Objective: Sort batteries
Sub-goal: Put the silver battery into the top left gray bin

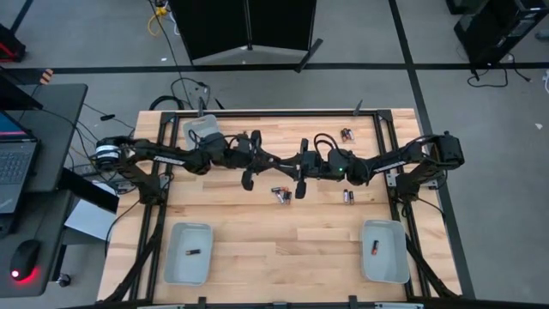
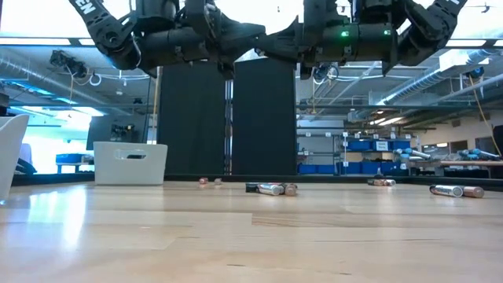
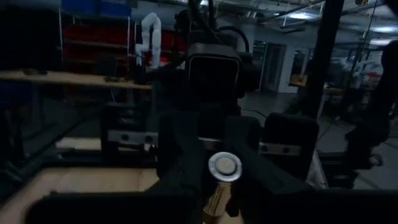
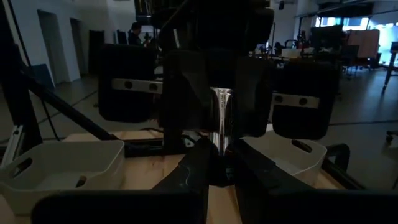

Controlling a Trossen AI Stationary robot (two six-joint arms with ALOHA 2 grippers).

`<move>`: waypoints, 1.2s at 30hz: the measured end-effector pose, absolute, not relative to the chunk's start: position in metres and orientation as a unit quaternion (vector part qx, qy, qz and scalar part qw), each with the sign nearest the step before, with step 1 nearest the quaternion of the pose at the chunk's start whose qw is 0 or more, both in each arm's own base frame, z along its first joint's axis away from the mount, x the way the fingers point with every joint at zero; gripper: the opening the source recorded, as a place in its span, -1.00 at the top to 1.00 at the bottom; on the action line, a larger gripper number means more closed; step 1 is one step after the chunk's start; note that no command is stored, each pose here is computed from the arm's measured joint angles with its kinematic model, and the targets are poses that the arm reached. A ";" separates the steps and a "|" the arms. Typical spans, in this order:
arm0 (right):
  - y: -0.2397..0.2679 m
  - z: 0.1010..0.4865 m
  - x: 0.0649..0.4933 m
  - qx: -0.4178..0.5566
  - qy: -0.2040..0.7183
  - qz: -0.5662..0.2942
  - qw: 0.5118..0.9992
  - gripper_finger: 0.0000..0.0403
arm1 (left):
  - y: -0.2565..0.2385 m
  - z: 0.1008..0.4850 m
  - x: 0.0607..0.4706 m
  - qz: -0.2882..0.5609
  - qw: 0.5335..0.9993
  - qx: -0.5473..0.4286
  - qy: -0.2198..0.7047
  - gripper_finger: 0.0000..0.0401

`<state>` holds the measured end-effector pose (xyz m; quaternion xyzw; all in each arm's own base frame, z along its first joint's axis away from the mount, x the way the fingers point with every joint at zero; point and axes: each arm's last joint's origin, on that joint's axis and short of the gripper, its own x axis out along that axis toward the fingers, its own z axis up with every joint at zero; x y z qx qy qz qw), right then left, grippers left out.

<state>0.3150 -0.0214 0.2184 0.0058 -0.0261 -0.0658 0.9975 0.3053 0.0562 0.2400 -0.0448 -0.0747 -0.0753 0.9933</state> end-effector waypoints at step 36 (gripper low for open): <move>-0.034 0.188 0.309 0.029 0.125 -0.205 0.970 -0.27 | 0.132 0.253 0.162 0.305 0.855 -0.114 0.403 0.73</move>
